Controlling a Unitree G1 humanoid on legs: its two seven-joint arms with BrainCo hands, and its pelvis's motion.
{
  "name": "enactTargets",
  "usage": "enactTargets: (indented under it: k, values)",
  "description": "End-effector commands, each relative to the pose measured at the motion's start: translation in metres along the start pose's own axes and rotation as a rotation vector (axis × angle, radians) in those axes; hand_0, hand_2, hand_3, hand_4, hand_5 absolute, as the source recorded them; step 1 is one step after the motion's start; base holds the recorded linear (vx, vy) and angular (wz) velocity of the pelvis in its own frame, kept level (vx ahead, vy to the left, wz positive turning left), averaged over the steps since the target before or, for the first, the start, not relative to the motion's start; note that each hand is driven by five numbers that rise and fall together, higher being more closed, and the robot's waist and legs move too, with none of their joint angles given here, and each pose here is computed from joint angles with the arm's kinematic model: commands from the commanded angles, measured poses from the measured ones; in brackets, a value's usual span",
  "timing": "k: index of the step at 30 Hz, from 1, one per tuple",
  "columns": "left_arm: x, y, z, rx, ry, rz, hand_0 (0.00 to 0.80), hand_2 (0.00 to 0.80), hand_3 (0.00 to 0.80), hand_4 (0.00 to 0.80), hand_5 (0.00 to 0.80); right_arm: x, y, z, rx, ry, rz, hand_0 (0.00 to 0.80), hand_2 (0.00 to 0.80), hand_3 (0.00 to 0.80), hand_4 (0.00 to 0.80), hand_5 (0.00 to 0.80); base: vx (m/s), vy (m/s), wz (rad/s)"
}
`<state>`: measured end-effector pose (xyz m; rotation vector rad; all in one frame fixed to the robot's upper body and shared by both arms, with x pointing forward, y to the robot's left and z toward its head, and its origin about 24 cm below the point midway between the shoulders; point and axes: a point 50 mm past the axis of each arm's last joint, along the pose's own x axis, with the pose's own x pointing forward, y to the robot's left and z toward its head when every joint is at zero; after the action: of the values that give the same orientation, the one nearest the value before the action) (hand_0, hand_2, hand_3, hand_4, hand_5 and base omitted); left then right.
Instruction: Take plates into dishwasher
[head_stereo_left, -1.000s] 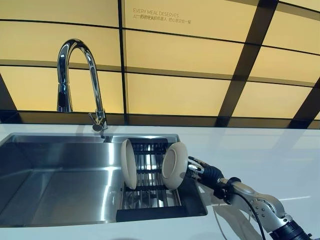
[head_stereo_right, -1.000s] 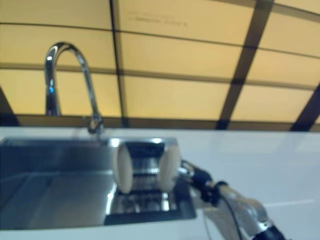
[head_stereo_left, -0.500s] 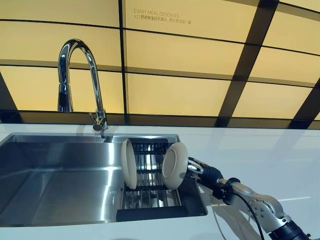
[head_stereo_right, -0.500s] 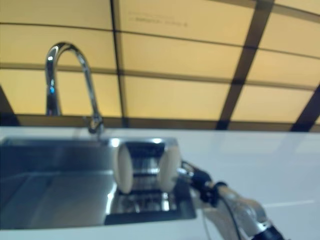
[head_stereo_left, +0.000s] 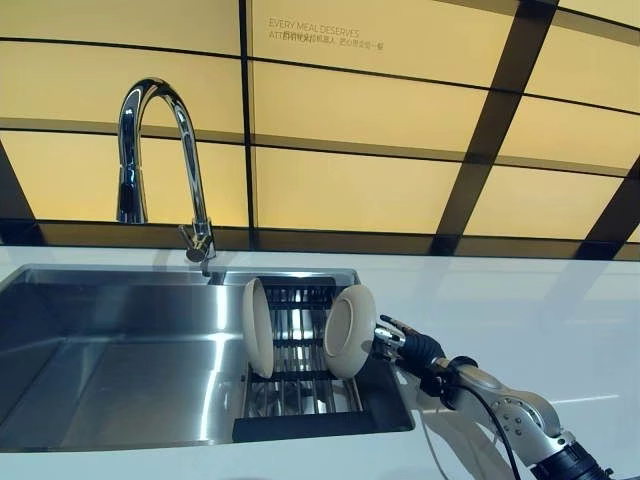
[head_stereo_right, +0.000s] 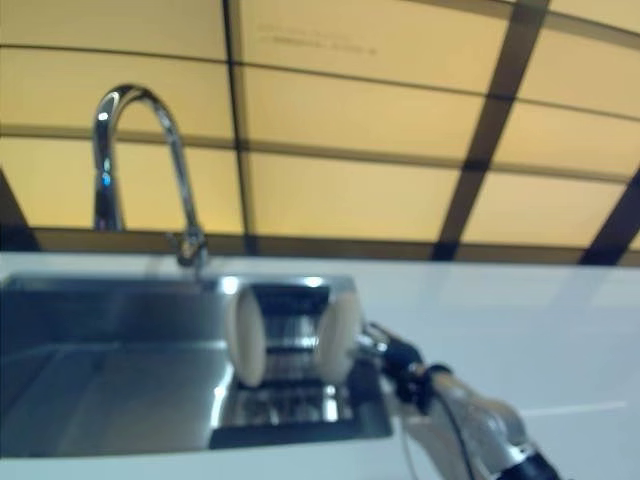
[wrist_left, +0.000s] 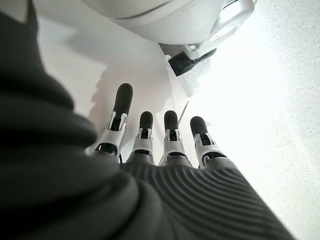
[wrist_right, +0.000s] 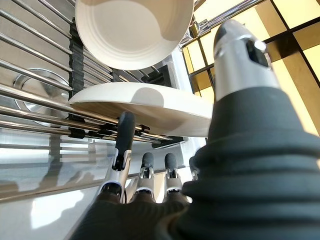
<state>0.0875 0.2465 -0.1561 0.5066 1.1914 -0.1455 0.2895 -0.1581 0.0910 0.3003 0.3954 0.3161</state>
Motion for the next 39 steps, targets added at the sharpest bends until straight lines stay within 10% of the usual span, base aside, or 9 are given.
enactTargets:
  k: [1,39]
  values:
    - [0.006,0.01,0.03,0.005,-0.072,0.025,0.0,0.0,0.0,0.0,0.0,0.01,0.01,0.014,0.013,-0.059,0.011,0.0,0.0,0.0,0.0,0.0,0.0,0.0,0.0]
    - [0.006,0.008,0.035,0.038,-0.075,0.008,0.0,0.0,0.0,0.0,0.0,0.022,0.004,-0.008,-0.009,-0.007,0.018,0.0,0.0,0.0,0.0,0.0,0.0,0.0,0.0]
